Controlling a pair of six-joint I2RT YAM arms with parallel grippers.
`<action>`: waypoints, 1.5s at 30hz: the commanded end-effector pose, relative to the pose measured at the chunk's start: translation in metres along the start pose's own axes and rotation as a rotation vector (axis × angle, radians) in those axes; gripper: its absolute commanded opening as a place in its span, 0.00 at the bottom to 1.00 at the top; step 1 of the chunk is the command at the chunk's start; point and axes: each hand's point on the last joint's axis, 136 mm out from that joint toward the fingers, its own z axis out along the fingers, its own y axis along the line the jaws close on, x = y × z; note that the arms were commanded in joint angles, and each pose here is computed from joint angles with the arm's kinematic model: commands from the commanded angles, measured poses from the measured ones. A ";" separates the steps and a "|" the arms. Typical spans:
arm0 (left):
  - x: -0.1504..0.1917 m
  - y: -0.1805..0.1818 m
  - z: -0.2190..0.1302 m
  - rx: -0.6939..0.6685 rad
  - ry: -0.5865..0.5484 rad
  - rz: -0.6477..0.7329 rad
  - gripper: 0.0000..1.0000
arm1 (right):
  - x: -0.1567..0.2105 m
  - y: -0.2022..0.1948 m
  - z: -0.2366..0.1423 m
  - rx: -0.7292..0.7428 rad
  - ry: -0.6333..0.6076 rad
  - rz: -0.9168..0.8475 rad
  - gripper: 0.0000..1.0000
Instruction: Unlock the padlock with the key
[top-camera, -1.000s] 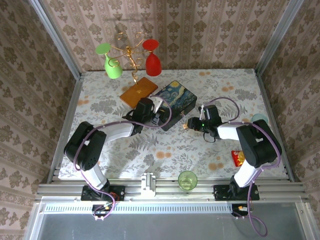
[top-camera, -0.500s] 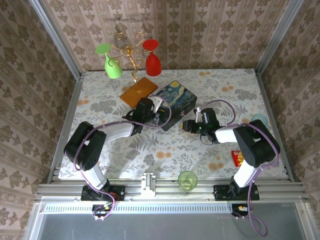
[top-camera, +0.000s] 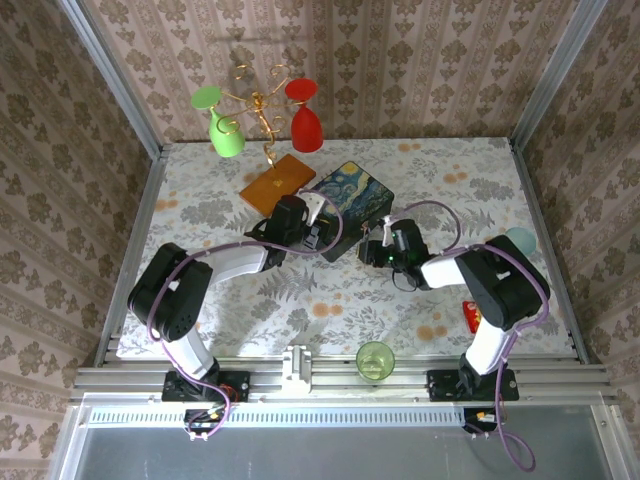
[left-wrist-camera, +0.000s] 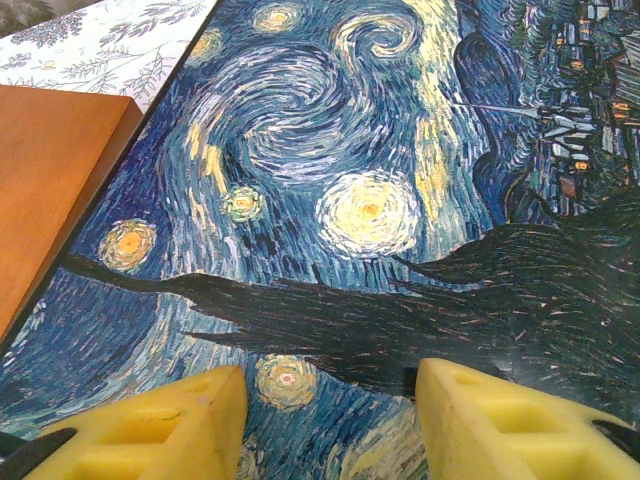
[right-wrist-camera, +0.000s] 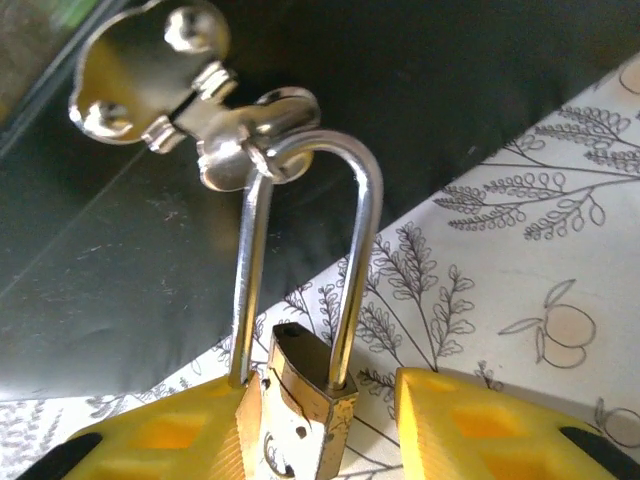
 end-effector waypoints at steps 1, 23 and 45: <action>0.076 0.000 0.003 0.009 0.257 -0.018 0.49 | 0.029 -0.009 0.013 0.123 0.042 -0.058 0.37; 0.085 0.005 0.016 -0.063 0.321 -0.025 0.47 | 0.007 -0.051 -0.056 0.635 -0.214 -0.120 0.00; 0.092 -0.034 0.001 0.064 0.294 0.053 0.40 | -0.006 -0.012 -0.019 0.594 -0.343 0.171 0.00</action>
